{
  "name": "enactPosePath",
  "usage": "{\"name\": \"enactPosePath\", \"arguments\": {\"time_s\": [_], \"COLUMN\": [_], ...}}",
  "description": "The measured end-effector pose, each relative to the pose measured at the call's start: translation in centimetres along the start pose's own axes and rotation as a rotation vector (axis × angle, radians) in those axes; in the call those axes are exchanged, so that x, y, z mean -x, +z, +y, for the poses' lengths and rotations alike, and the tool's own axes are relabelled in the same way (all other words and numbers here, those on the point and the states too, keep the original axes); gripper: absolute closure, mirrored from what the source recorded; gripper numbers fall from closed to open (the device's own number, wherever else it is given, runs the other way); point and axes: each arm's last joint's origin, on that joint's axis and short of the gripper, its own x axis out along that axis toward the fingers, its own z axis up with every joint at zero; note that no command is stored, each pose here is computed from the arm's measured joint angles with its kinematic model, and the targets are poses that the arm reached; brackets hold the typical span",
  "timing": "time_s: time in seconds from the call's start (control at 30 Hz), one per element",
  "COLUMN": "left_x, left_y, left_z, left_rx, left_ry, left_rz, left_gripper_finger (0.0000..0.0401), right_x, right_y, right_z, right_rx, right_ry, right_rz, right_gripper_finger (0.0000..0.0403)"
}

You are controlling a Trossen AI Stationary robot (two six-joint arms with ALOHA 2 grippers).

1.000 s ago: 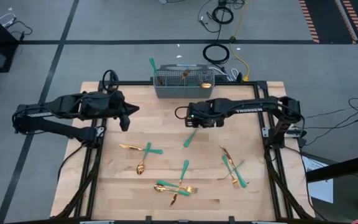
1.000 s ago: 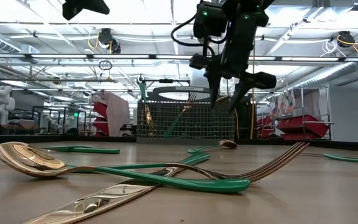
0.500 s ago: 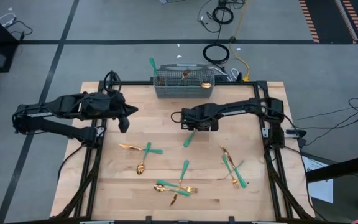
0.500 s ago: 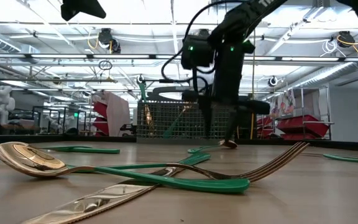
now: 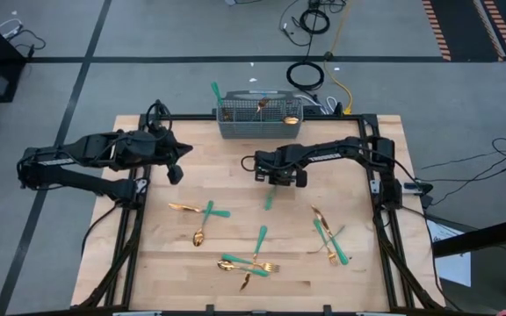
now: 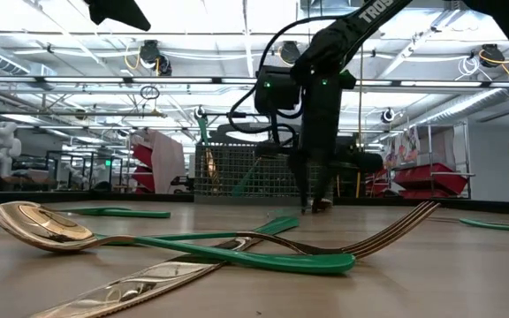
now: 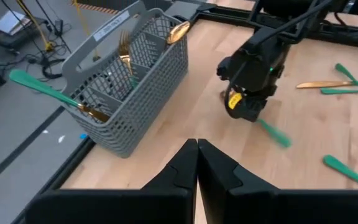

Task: Sort silverware
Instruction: Put the green spoon into the gray silverware organizer

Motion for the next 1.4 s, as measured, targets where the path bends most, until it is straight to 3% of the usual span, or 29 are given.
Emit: {"name": "enactPosePath", "arguments": {"time_s": [0.2, 0.47, 0.73, 0.87, 0.97, 1.07, 1.2, 1.3, 1.4], "left_x": [-0.1, -0.2, -0.3, -0.3, -0.3, -0.3, -0.3, -0.3, -0.2], "left_y": [0.0, 0.1, 0.1, 0.1, 0.1, 0.1, 0.1, 0.1, 0.1], "left_z": [0.3, 0.7, 0.8, 0.9, 1.0, 1.0, 1.1, 1.2, 1.2], "left_rx": [-0.039, -0.027, -0.025, -0.027, -0.027, -0.027, -0.028, -0.028, -0.029], "left_ry": [0.024, 0.047, 0.065, 0.094, 0.121, 0.149, 0.191, 0.218, 0.223], "left_rz": [0.002, 0.007, 0.006, 0.003, -0.001, -0.005, -0.009, -0.013, -0.012], "left_gripper_finger": [0.0386, 0.0386, 0.0386, 0.0386, 0.0386, 0.0386, 0.0386, 0.0386, 0.0386], "right_x": [0.1, 2.5, 7.4, 10.5, 13.1, 15.1, 16.1, 16.4, 15.9], "right_y": [-0.3, -4.1, -6.0, -4.1, -2.2, 0.8, 4.8, 6.6, 7.8], "right_z": [0.0, -0.2, 0.2, 0.4, 0.7, 1.2, 2.2, 3.4, 4.9], "right_rx": [0.027, 0.082, 0.207, 0.238, 0.334, 0.425, 0.426, 0.426, 0.573], "right_ry": [0.004, 0.042, 0.214, 0.216, 0.108, -0.021, -0.064, -0.015, 0.133], "right_rz": [-0.012, -0.202, -0.677, -0.986, -1.211, -1.309, -1.38, -1.45, -1.517], "right_gripper_finger": [0.0399, 0.0402, 0.0402, 0.0403, 0.0403, 0.0403, 0.0403, 0.0403, 0.0403]}}
